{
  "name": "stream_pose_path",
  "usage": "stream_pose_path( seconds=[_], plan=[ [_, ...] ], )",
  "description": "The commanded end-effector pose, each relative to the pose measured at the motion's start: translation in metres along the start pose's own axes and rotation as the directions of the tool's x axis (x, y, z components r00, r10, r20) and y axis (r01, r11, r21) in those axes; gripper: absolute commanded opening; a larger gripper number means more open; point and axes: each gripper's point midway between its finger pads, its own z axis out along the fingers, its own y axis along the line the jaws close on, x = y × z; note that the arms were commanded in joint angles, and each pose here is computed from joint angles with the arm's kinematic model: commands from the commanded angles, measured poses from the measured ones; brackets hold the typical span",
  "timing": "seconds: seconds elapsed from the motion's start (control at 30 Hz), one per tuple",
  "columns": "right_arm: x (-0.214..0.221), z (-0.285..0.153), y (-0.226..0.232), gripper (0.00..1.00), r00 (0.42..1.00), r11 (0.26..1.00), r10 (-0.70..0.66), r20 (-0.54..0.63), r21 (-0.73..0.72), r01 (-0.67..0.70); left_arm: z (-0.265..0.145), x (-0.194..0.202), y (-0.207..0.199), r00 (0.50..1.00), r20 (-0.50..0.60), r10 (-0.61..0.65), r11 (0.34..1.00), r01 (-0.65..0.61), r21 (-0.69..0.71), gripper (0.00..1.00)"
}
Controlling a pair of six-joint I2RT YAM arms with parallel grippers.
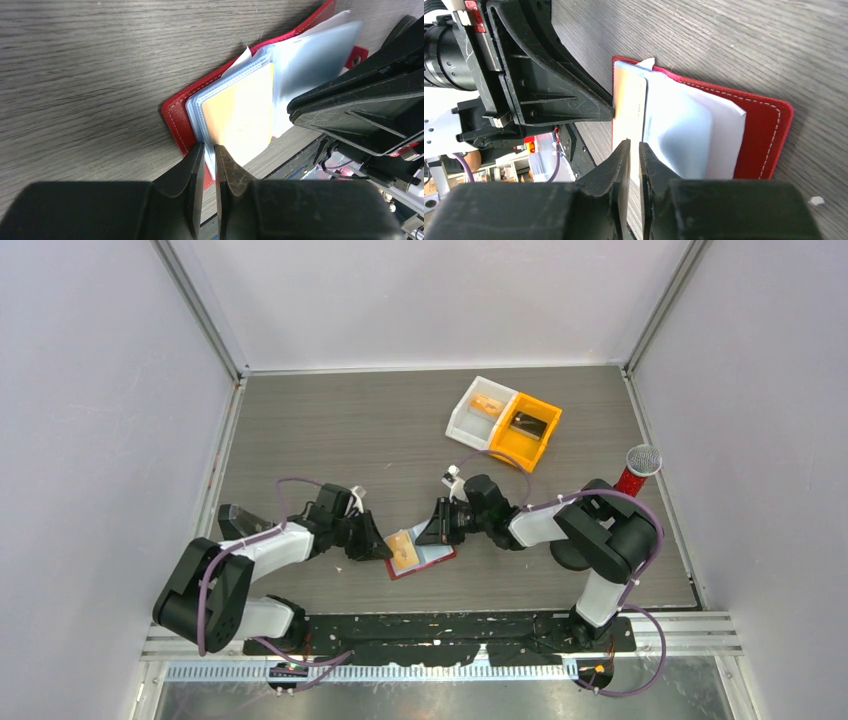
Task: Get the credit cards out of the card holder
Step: Remove the credit card from the card holder.
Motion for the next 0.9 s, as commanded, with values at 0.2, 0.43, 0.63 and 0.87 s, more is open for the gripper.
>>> stream_pose_path(
  seconds=[0.2, 0.43, 0.63, 0.87],
  plan=[
    [-0.011, 0.004, 0.012, 0.27, 0.999, 0.999, -0.046, 0.025, -0.022, 0.046, 0.001, 0.01, 0.016, 1.0, -0.011, -0.006, 0.999, 0.005, -0.048, 0.21],
    [-0.009, 0.007, 0.017, 0.26, 0.999, 0.998, -0.049, 0.017, -0.04, 0.05, -0.008, 0.007, 0.01, 1.0, 0.016, 0.008, 0.999, -0.007, -0.041, 0.24],
    [-0.009, 0.007, 0.022, 0.26, 0.998, 0.998, -0.056, 0.02, -0.041, 0.057, -0.015, 0.004, 0.009, 0.999, 0.029, 0.026, 0.998, -0.025, -0.06, 0.21],
    [-0.008, 0.007, 0.024, 0.26, 0.997, 0.997, -0.073, 0.021, -0.018, 0.073, -0.026, 0.001, 0.007, 0.997, 0.052, 0.054, 0.995, -0.05, -0.082, 0.24]
  ],
)
